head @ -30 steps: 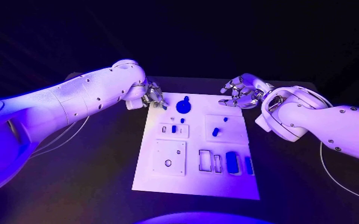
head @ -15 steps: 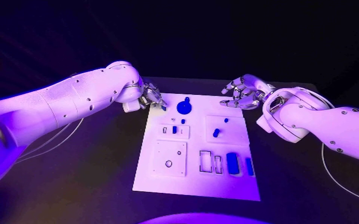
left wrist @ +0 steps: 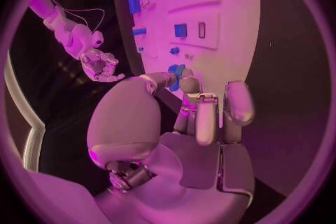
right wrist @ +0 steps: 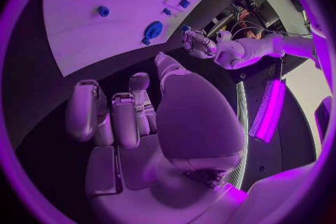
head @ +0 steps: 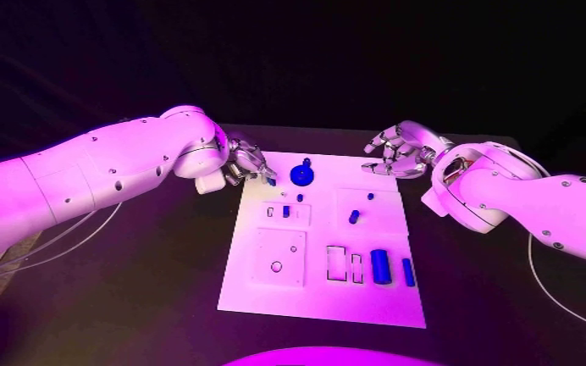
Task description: Assemble the parts on the task board
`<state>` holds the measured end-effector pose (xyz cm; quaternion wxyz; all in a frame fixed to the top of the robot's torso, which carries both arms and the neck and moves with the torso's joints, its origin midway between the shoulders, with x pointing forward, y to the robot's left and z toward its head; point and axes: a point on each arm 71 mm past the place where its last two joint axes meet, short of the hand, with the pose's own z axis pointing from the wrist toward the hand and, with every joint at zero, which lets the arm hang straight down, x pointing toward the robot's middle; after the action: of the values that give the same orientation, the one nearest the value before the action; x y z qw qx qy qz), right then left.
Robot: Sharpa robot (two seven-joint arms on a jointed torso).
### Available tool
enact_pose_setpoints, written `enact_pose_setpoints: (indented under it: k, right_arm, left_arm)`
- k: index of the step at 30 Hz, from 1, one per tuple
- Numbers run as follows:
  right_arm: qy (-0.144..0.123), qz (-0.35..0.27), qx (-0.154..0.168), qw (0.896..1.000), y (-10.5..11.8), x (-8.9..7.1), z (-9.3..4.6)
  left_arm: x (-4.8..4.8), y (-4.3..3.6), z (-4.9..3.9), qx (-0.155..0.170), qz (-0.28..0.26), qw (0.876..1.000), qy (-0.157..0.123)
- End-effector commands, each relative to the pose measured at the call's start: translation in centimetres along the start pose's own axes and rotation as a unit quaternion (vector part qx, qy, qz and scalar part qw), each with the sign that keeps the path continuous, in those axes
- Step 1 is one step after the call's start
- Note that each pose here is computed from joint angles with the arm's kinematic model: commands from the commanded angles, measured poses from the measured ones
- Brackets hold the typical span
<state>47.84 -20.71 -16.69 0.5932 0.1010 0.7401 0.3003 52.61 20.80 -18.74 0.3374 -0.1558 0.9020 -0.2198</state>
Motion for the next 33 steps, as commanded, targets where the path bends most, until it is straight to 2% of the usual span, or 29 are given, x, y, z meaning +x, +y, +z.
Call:
enact_pose_setpoints:
  k: [1,13,18,24,33]
  right_arm:
    - [0.004,-0.003,-0.005,1.0,0.0,0.1,0.0]
    - [0.003,-0.002,-0.004,1.0,-0.1,0.0,-0.1]
    - [0.003,-0.002,-0.004,1.0,-0.1,0.0,-0.1]
    - [0.003,-0.002,-0.004,1.0,-0.2,0.0,-0.1]
    - [0.004,-0.002,-0.003,1.0,-0.2,0.0,-0.1]
  left_arm:
    - [0.57,0.1,-0.26,0.006,0.007,1.0,-0.023]
    - [3.21,0.72,-0.6,0.011,0.073,0.996,-0.043]
    - [3.85,0.86,-0.52,0.012,0.078,0.996,-0.035]
    - [4.56,0.82,-0.51,0.014,0.09,0.996,-0.011]
    - [5.01,0.9,-0.45,0.012,0.103,0.995,0.009]
